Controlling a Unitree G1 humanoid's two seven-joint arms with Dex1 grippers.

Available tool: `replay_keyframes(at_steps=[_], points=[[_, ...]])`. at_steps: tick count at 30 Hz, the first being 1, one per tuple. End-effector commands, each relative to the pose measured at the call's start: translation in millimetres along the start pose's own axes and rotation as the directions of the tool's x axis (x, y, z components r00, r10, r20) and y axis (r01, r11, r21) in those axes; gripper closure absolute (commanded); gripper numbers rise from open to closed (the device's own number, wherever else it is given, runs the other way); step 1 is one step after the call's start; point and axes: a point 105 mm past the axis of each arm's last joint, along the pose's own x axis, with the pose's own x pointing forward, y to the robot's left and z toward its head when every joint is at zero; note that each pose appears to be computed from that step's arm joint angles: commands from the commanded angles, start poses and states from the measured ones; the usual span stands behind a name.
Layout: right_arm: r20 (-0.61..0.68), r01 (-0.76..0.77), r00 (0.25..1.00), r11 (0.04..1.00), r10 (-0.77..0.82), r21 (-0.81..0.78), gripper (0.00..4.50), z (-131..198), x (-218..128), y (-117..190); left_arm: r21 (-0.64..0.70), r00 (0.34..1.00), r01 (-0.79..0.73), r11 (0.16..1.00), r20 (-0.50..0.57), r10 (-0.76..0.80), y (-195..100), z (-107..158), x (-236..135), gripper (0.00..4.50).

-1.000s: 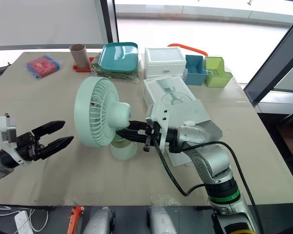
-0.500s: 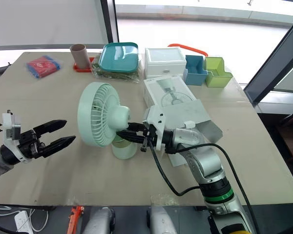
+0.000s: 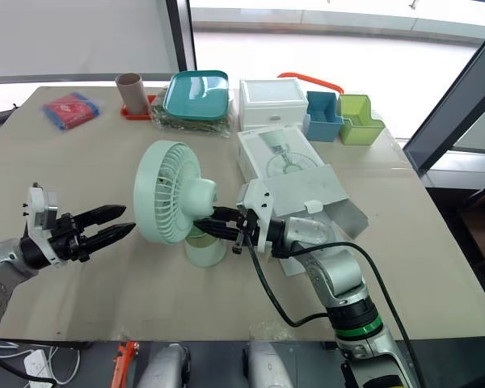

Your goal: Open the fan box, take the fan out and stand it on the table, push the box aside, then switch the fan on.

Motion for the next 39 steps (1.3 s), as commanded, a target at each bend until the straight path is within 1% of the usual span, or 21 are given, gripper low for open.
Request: replay_keyframes(at_steps=[1, 5, 8, 11, 13, 22, 39], points=[[0.058, -0.002, 0.998, 0.999, 0.005, -0.054, 3.88, 16.7, -0.5, 1.5, 0.033, 1.0, 0.016, 0.999, 0.003, -0.016, -0.8, 2.9, 7.0, 3.04], [0.067, -0.007, 0.998, 0.999, 0.01, -0.052, 3.88, 16.8, -0.2, 3.9, 0.04, 1.0, 0.02, 0.999, -0.021, -0.019, 2.8, -6.7, 17.8, 4.46], [0.075, -0.015, 0.997, 0.998, 0.019, -0.053, 3.88, 17.2, 0.6, 6.5, 0.051, 0.998, 0.047, 0.998, -0.04, -0.045, 0.5, -11.5, 25.1, 4.46], [0.081, -0.024, 0.996, 0.998, 0.029, -0.059, 3.88, 17.6, 0.6, 9.1, 0.062, 0.99, 0.115, 0.991, -0.094, -0.109, -8.1, -23.2, 34.2, 4.46], [0.083, -0.029, 0.996, 0.997, 0.035, -0.064, 3.88, 17.8, 0.4, 10.6, 0.067, 0.986, 0.135, 0.989, -0.108, -0.128, -10.3, -28.5, 39.0, 4.46], [0.074, -0.041, 0.996, 0.996, 0.046, -0.076, 3.88, 16.7, 5.1, 14.1, 0.059, 0.98, 0.184, 0.981, -0.091, -0.179, -15.7, -36.4, 62.8, 4.46], [0.068, -0.046, 0.996, 0.995, 0.052, -0.091, 3.88, 17.9, 7.1, 14.5, 0.051, 0.972, 0.223, 0.974, -0.083, -0.218, -19.4, -39.5, 69.8, 4.46]])
